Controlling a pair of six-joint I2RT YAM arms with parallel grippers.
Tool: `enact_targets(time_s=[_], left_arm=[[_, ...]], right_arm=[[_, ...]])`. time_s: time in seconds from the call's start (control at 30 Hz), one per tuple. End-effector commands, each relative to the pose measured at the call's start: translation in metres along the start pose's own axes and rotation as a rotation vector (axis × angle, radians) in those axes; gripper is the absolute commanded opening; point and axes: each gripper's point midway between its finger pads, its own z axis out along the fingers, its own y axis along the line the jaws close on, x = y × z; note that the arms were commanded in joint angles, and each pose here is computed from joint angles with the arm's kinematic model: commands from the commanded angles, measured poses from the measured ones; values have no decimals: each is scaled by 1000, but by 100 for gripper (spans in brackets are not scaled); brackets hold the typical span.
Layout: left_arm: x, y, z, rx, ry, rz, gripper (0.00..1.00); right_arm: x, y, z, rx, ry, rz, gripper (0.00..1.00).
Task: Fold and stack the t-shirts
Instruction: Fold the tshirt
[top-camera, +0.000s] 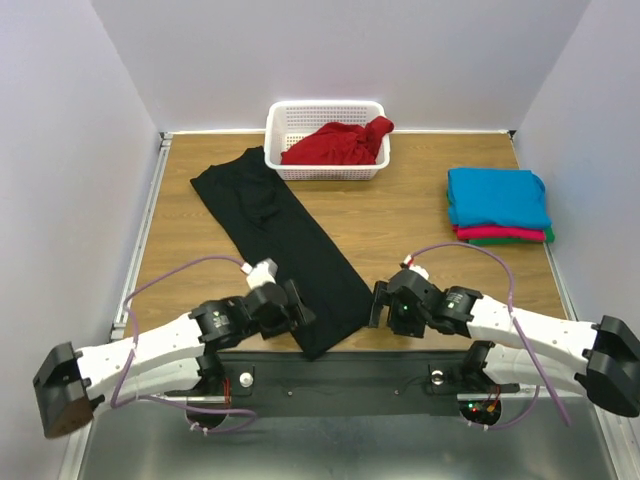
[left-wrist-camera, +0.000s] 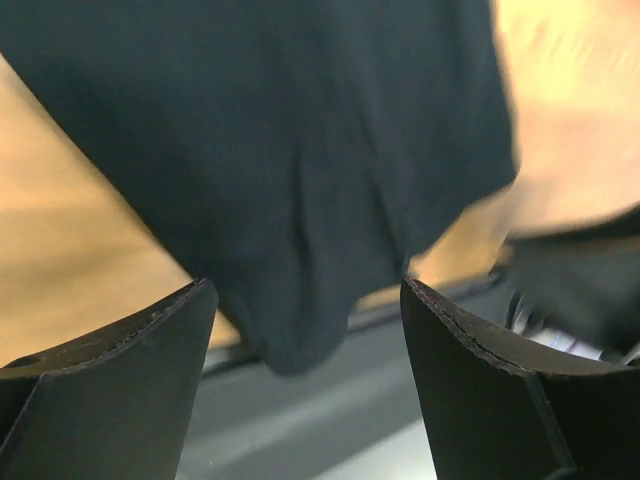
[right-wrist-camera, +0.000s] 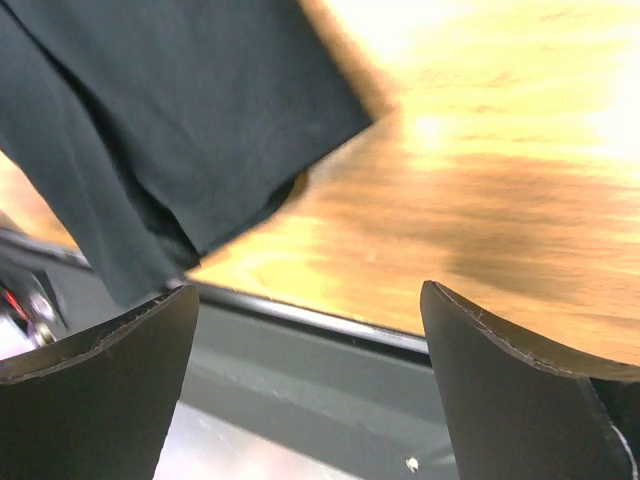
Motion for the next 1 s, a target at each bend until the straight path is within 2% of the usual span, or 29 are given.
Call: enact_targets(time_s=[0.0,0.1,0.3,0.43,0.57,0.73,0.83,0.97], left_arm=[[53,-17,-7,22,122,-34,86],[80,-11,-12,-69,167,18,85],[89,16,-8,-234,127,53,84],[89,4,0,-171,105,26,81],[81,10,4,-203,55,1,77],[81,7,11,-216,60,56,66],[86,21,17,-266,78,68,63],[98,27,23,-260,122,53,50]], right_arm=[[-32,5,-6,-11,-169,97,97],[-38,1,-5,9,-197,97,96],[-52,-1,5,77,-221,75,93],[-60,-4,16,117,-223,64,90],[-63,-2,28,104,-199,64,85],[-62,2,44,93,-158,57,80],[-59,5,49,80,-125,54,68],[-54,8,56,66,-91,44,39]])
